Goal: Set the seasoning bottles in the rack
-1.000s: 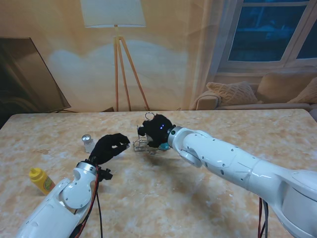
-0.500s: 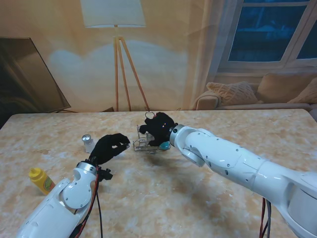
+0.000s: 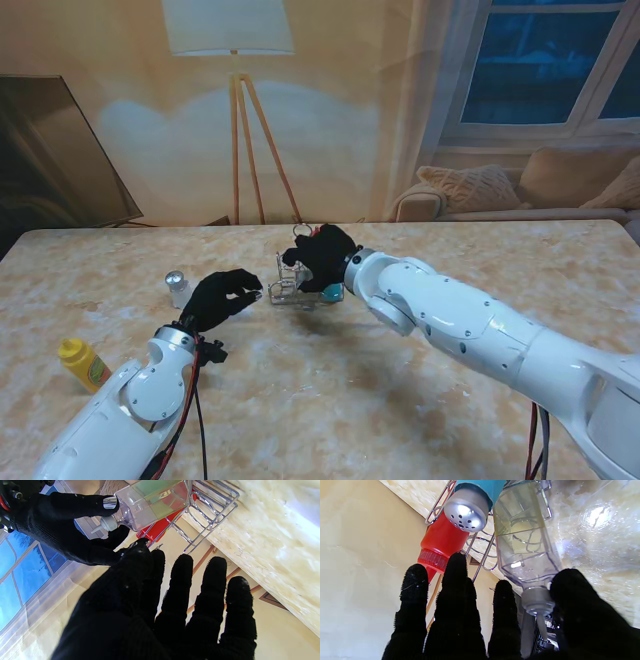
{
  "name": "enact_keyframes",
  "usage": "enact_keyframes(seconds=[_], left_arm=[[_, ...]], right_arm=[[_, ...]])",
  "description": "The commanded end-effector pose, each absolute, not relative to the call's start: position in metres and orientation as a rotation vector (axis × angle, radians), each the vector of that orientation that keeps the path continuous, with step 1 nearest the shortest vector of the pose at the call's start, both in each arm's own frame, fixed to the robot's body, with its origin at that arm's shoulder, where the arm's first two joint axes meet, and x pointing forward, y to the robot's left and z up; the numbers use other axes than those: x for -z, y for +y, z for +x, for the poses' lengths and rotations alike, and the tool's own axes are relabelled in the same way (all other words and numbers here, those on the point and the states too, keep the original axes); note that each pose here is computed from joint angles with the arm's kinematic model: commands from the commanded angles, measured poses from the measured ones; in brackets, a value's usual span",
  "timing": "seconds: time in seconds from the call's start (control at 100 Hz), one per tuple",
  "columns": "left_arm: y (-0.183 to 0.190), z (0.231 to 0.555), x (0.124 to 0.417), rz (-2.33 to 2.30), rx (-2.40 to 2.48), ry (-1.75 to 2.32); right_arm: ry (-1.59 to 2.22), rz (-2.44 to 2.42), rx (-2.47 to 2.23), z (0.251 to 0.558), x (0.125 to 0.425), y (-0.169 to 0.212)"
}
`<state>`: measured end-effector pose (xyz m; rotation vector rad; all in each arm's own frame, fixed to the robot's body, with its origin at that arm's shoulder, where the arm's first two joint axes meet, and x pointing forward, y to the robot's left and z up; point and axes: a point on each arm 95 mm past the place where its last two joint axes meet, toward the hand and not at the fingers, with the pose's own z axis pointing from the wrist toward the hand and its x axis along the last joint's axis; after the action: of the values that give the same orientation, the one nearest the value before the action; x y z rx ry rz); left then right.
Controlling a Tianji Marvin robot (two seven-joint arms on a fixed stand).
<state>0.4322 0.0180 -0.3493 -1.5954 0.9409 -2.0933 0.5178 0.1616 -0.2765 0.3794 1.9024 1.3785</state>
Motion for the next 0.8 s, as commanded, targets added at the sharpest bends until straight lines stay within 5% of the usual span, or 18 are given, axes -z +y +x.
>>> enact_keyframes(seconds=[0.0, 0.79], left_arm=[[0.016, 0.432, 0.350, -1.600, 2.093, 0.960], [0.016, 0.432, 0.350, -1.600, 2.097, 0.955]], right_arm=[[1.911, 0.382, -1.377, 0.515, 0.278, 0.163], [1.836, 0.407, -1.414, 0.514, 0.260, 0.152]])
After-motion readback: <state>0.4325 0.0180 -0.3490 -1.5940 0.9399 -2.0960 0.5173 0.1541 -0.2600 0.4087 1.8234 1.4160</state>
